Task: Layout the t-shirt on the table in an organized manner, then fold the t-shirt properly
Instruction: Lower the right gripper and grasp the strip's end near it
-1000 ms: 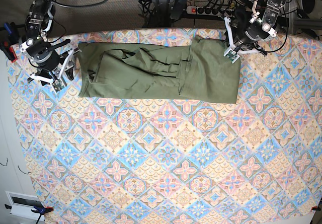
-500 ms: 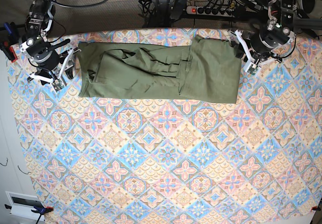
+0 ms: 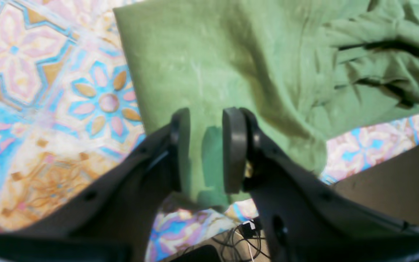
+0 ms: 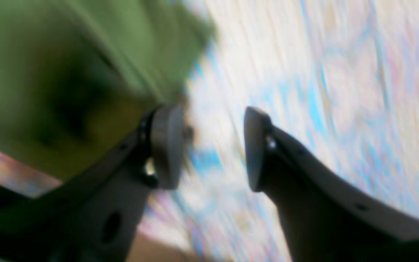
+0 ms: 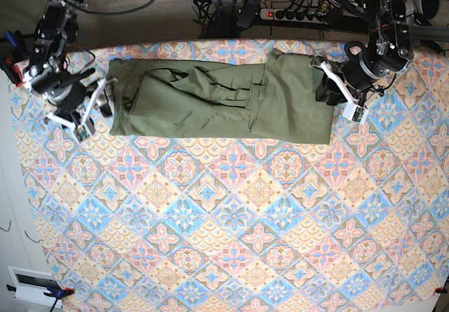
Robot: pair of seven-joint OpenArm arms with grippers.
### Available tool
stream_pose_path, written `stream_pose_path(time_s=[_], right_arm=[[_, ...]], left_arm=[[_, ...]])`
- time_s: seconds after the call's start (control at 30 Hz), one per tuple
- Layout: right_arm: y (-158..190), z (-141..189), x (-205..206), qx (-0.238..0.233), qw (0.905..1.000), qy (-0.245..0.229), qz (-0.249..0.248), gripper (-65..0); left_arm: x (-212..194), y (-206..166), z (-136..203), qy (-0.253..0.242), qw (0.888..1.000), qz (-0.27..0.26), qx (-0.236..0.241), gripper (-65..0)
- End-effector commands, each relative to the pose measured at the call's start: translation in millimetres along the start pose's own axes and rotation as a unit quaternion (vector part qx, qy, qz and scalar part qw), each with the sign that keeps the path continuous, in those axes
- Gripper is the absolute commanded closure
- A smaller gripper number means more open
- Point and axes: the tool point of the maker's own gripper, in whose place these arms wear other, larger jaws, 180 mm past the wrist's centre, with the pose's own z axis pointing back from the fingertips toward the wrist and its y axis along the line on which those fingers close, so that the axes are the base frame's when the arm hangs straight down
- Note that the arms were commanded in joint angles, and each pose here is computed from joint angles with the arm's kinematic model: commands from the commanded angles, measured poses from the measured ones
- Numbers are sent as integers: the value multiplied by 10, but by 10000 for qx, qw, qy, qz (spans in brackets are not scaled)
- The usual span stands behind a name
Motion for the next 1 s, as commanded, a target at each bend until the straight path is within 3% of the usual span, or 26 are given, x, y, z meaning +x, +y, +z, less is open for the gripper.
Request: stream_pose_path(time_s=[0.0,0.17,0.33,0.57,0.97], right_arm=[[-60,31,114,3,9999,-146,-11,-314],[48,10,191,362,9987,-314,-194,-394],[87,-101,0,540,9975,-64,-443,-407],[302,-351,-245,1369,9793,-66,-1488,-408],[334,-412,-355,1451,9751,52,-1678,-405]], left_arm=[[84,2,35,-144,9999,-58,-11,-162],[60,-2,37,-115,9999,-47,-15,-162],[60,-2,37,-115,9999,-47,-15,-162],[26,-130,-16,-43,9997,-101,-205,-162],[4,-158,-26,-9,9996,-112,-242,-162]])
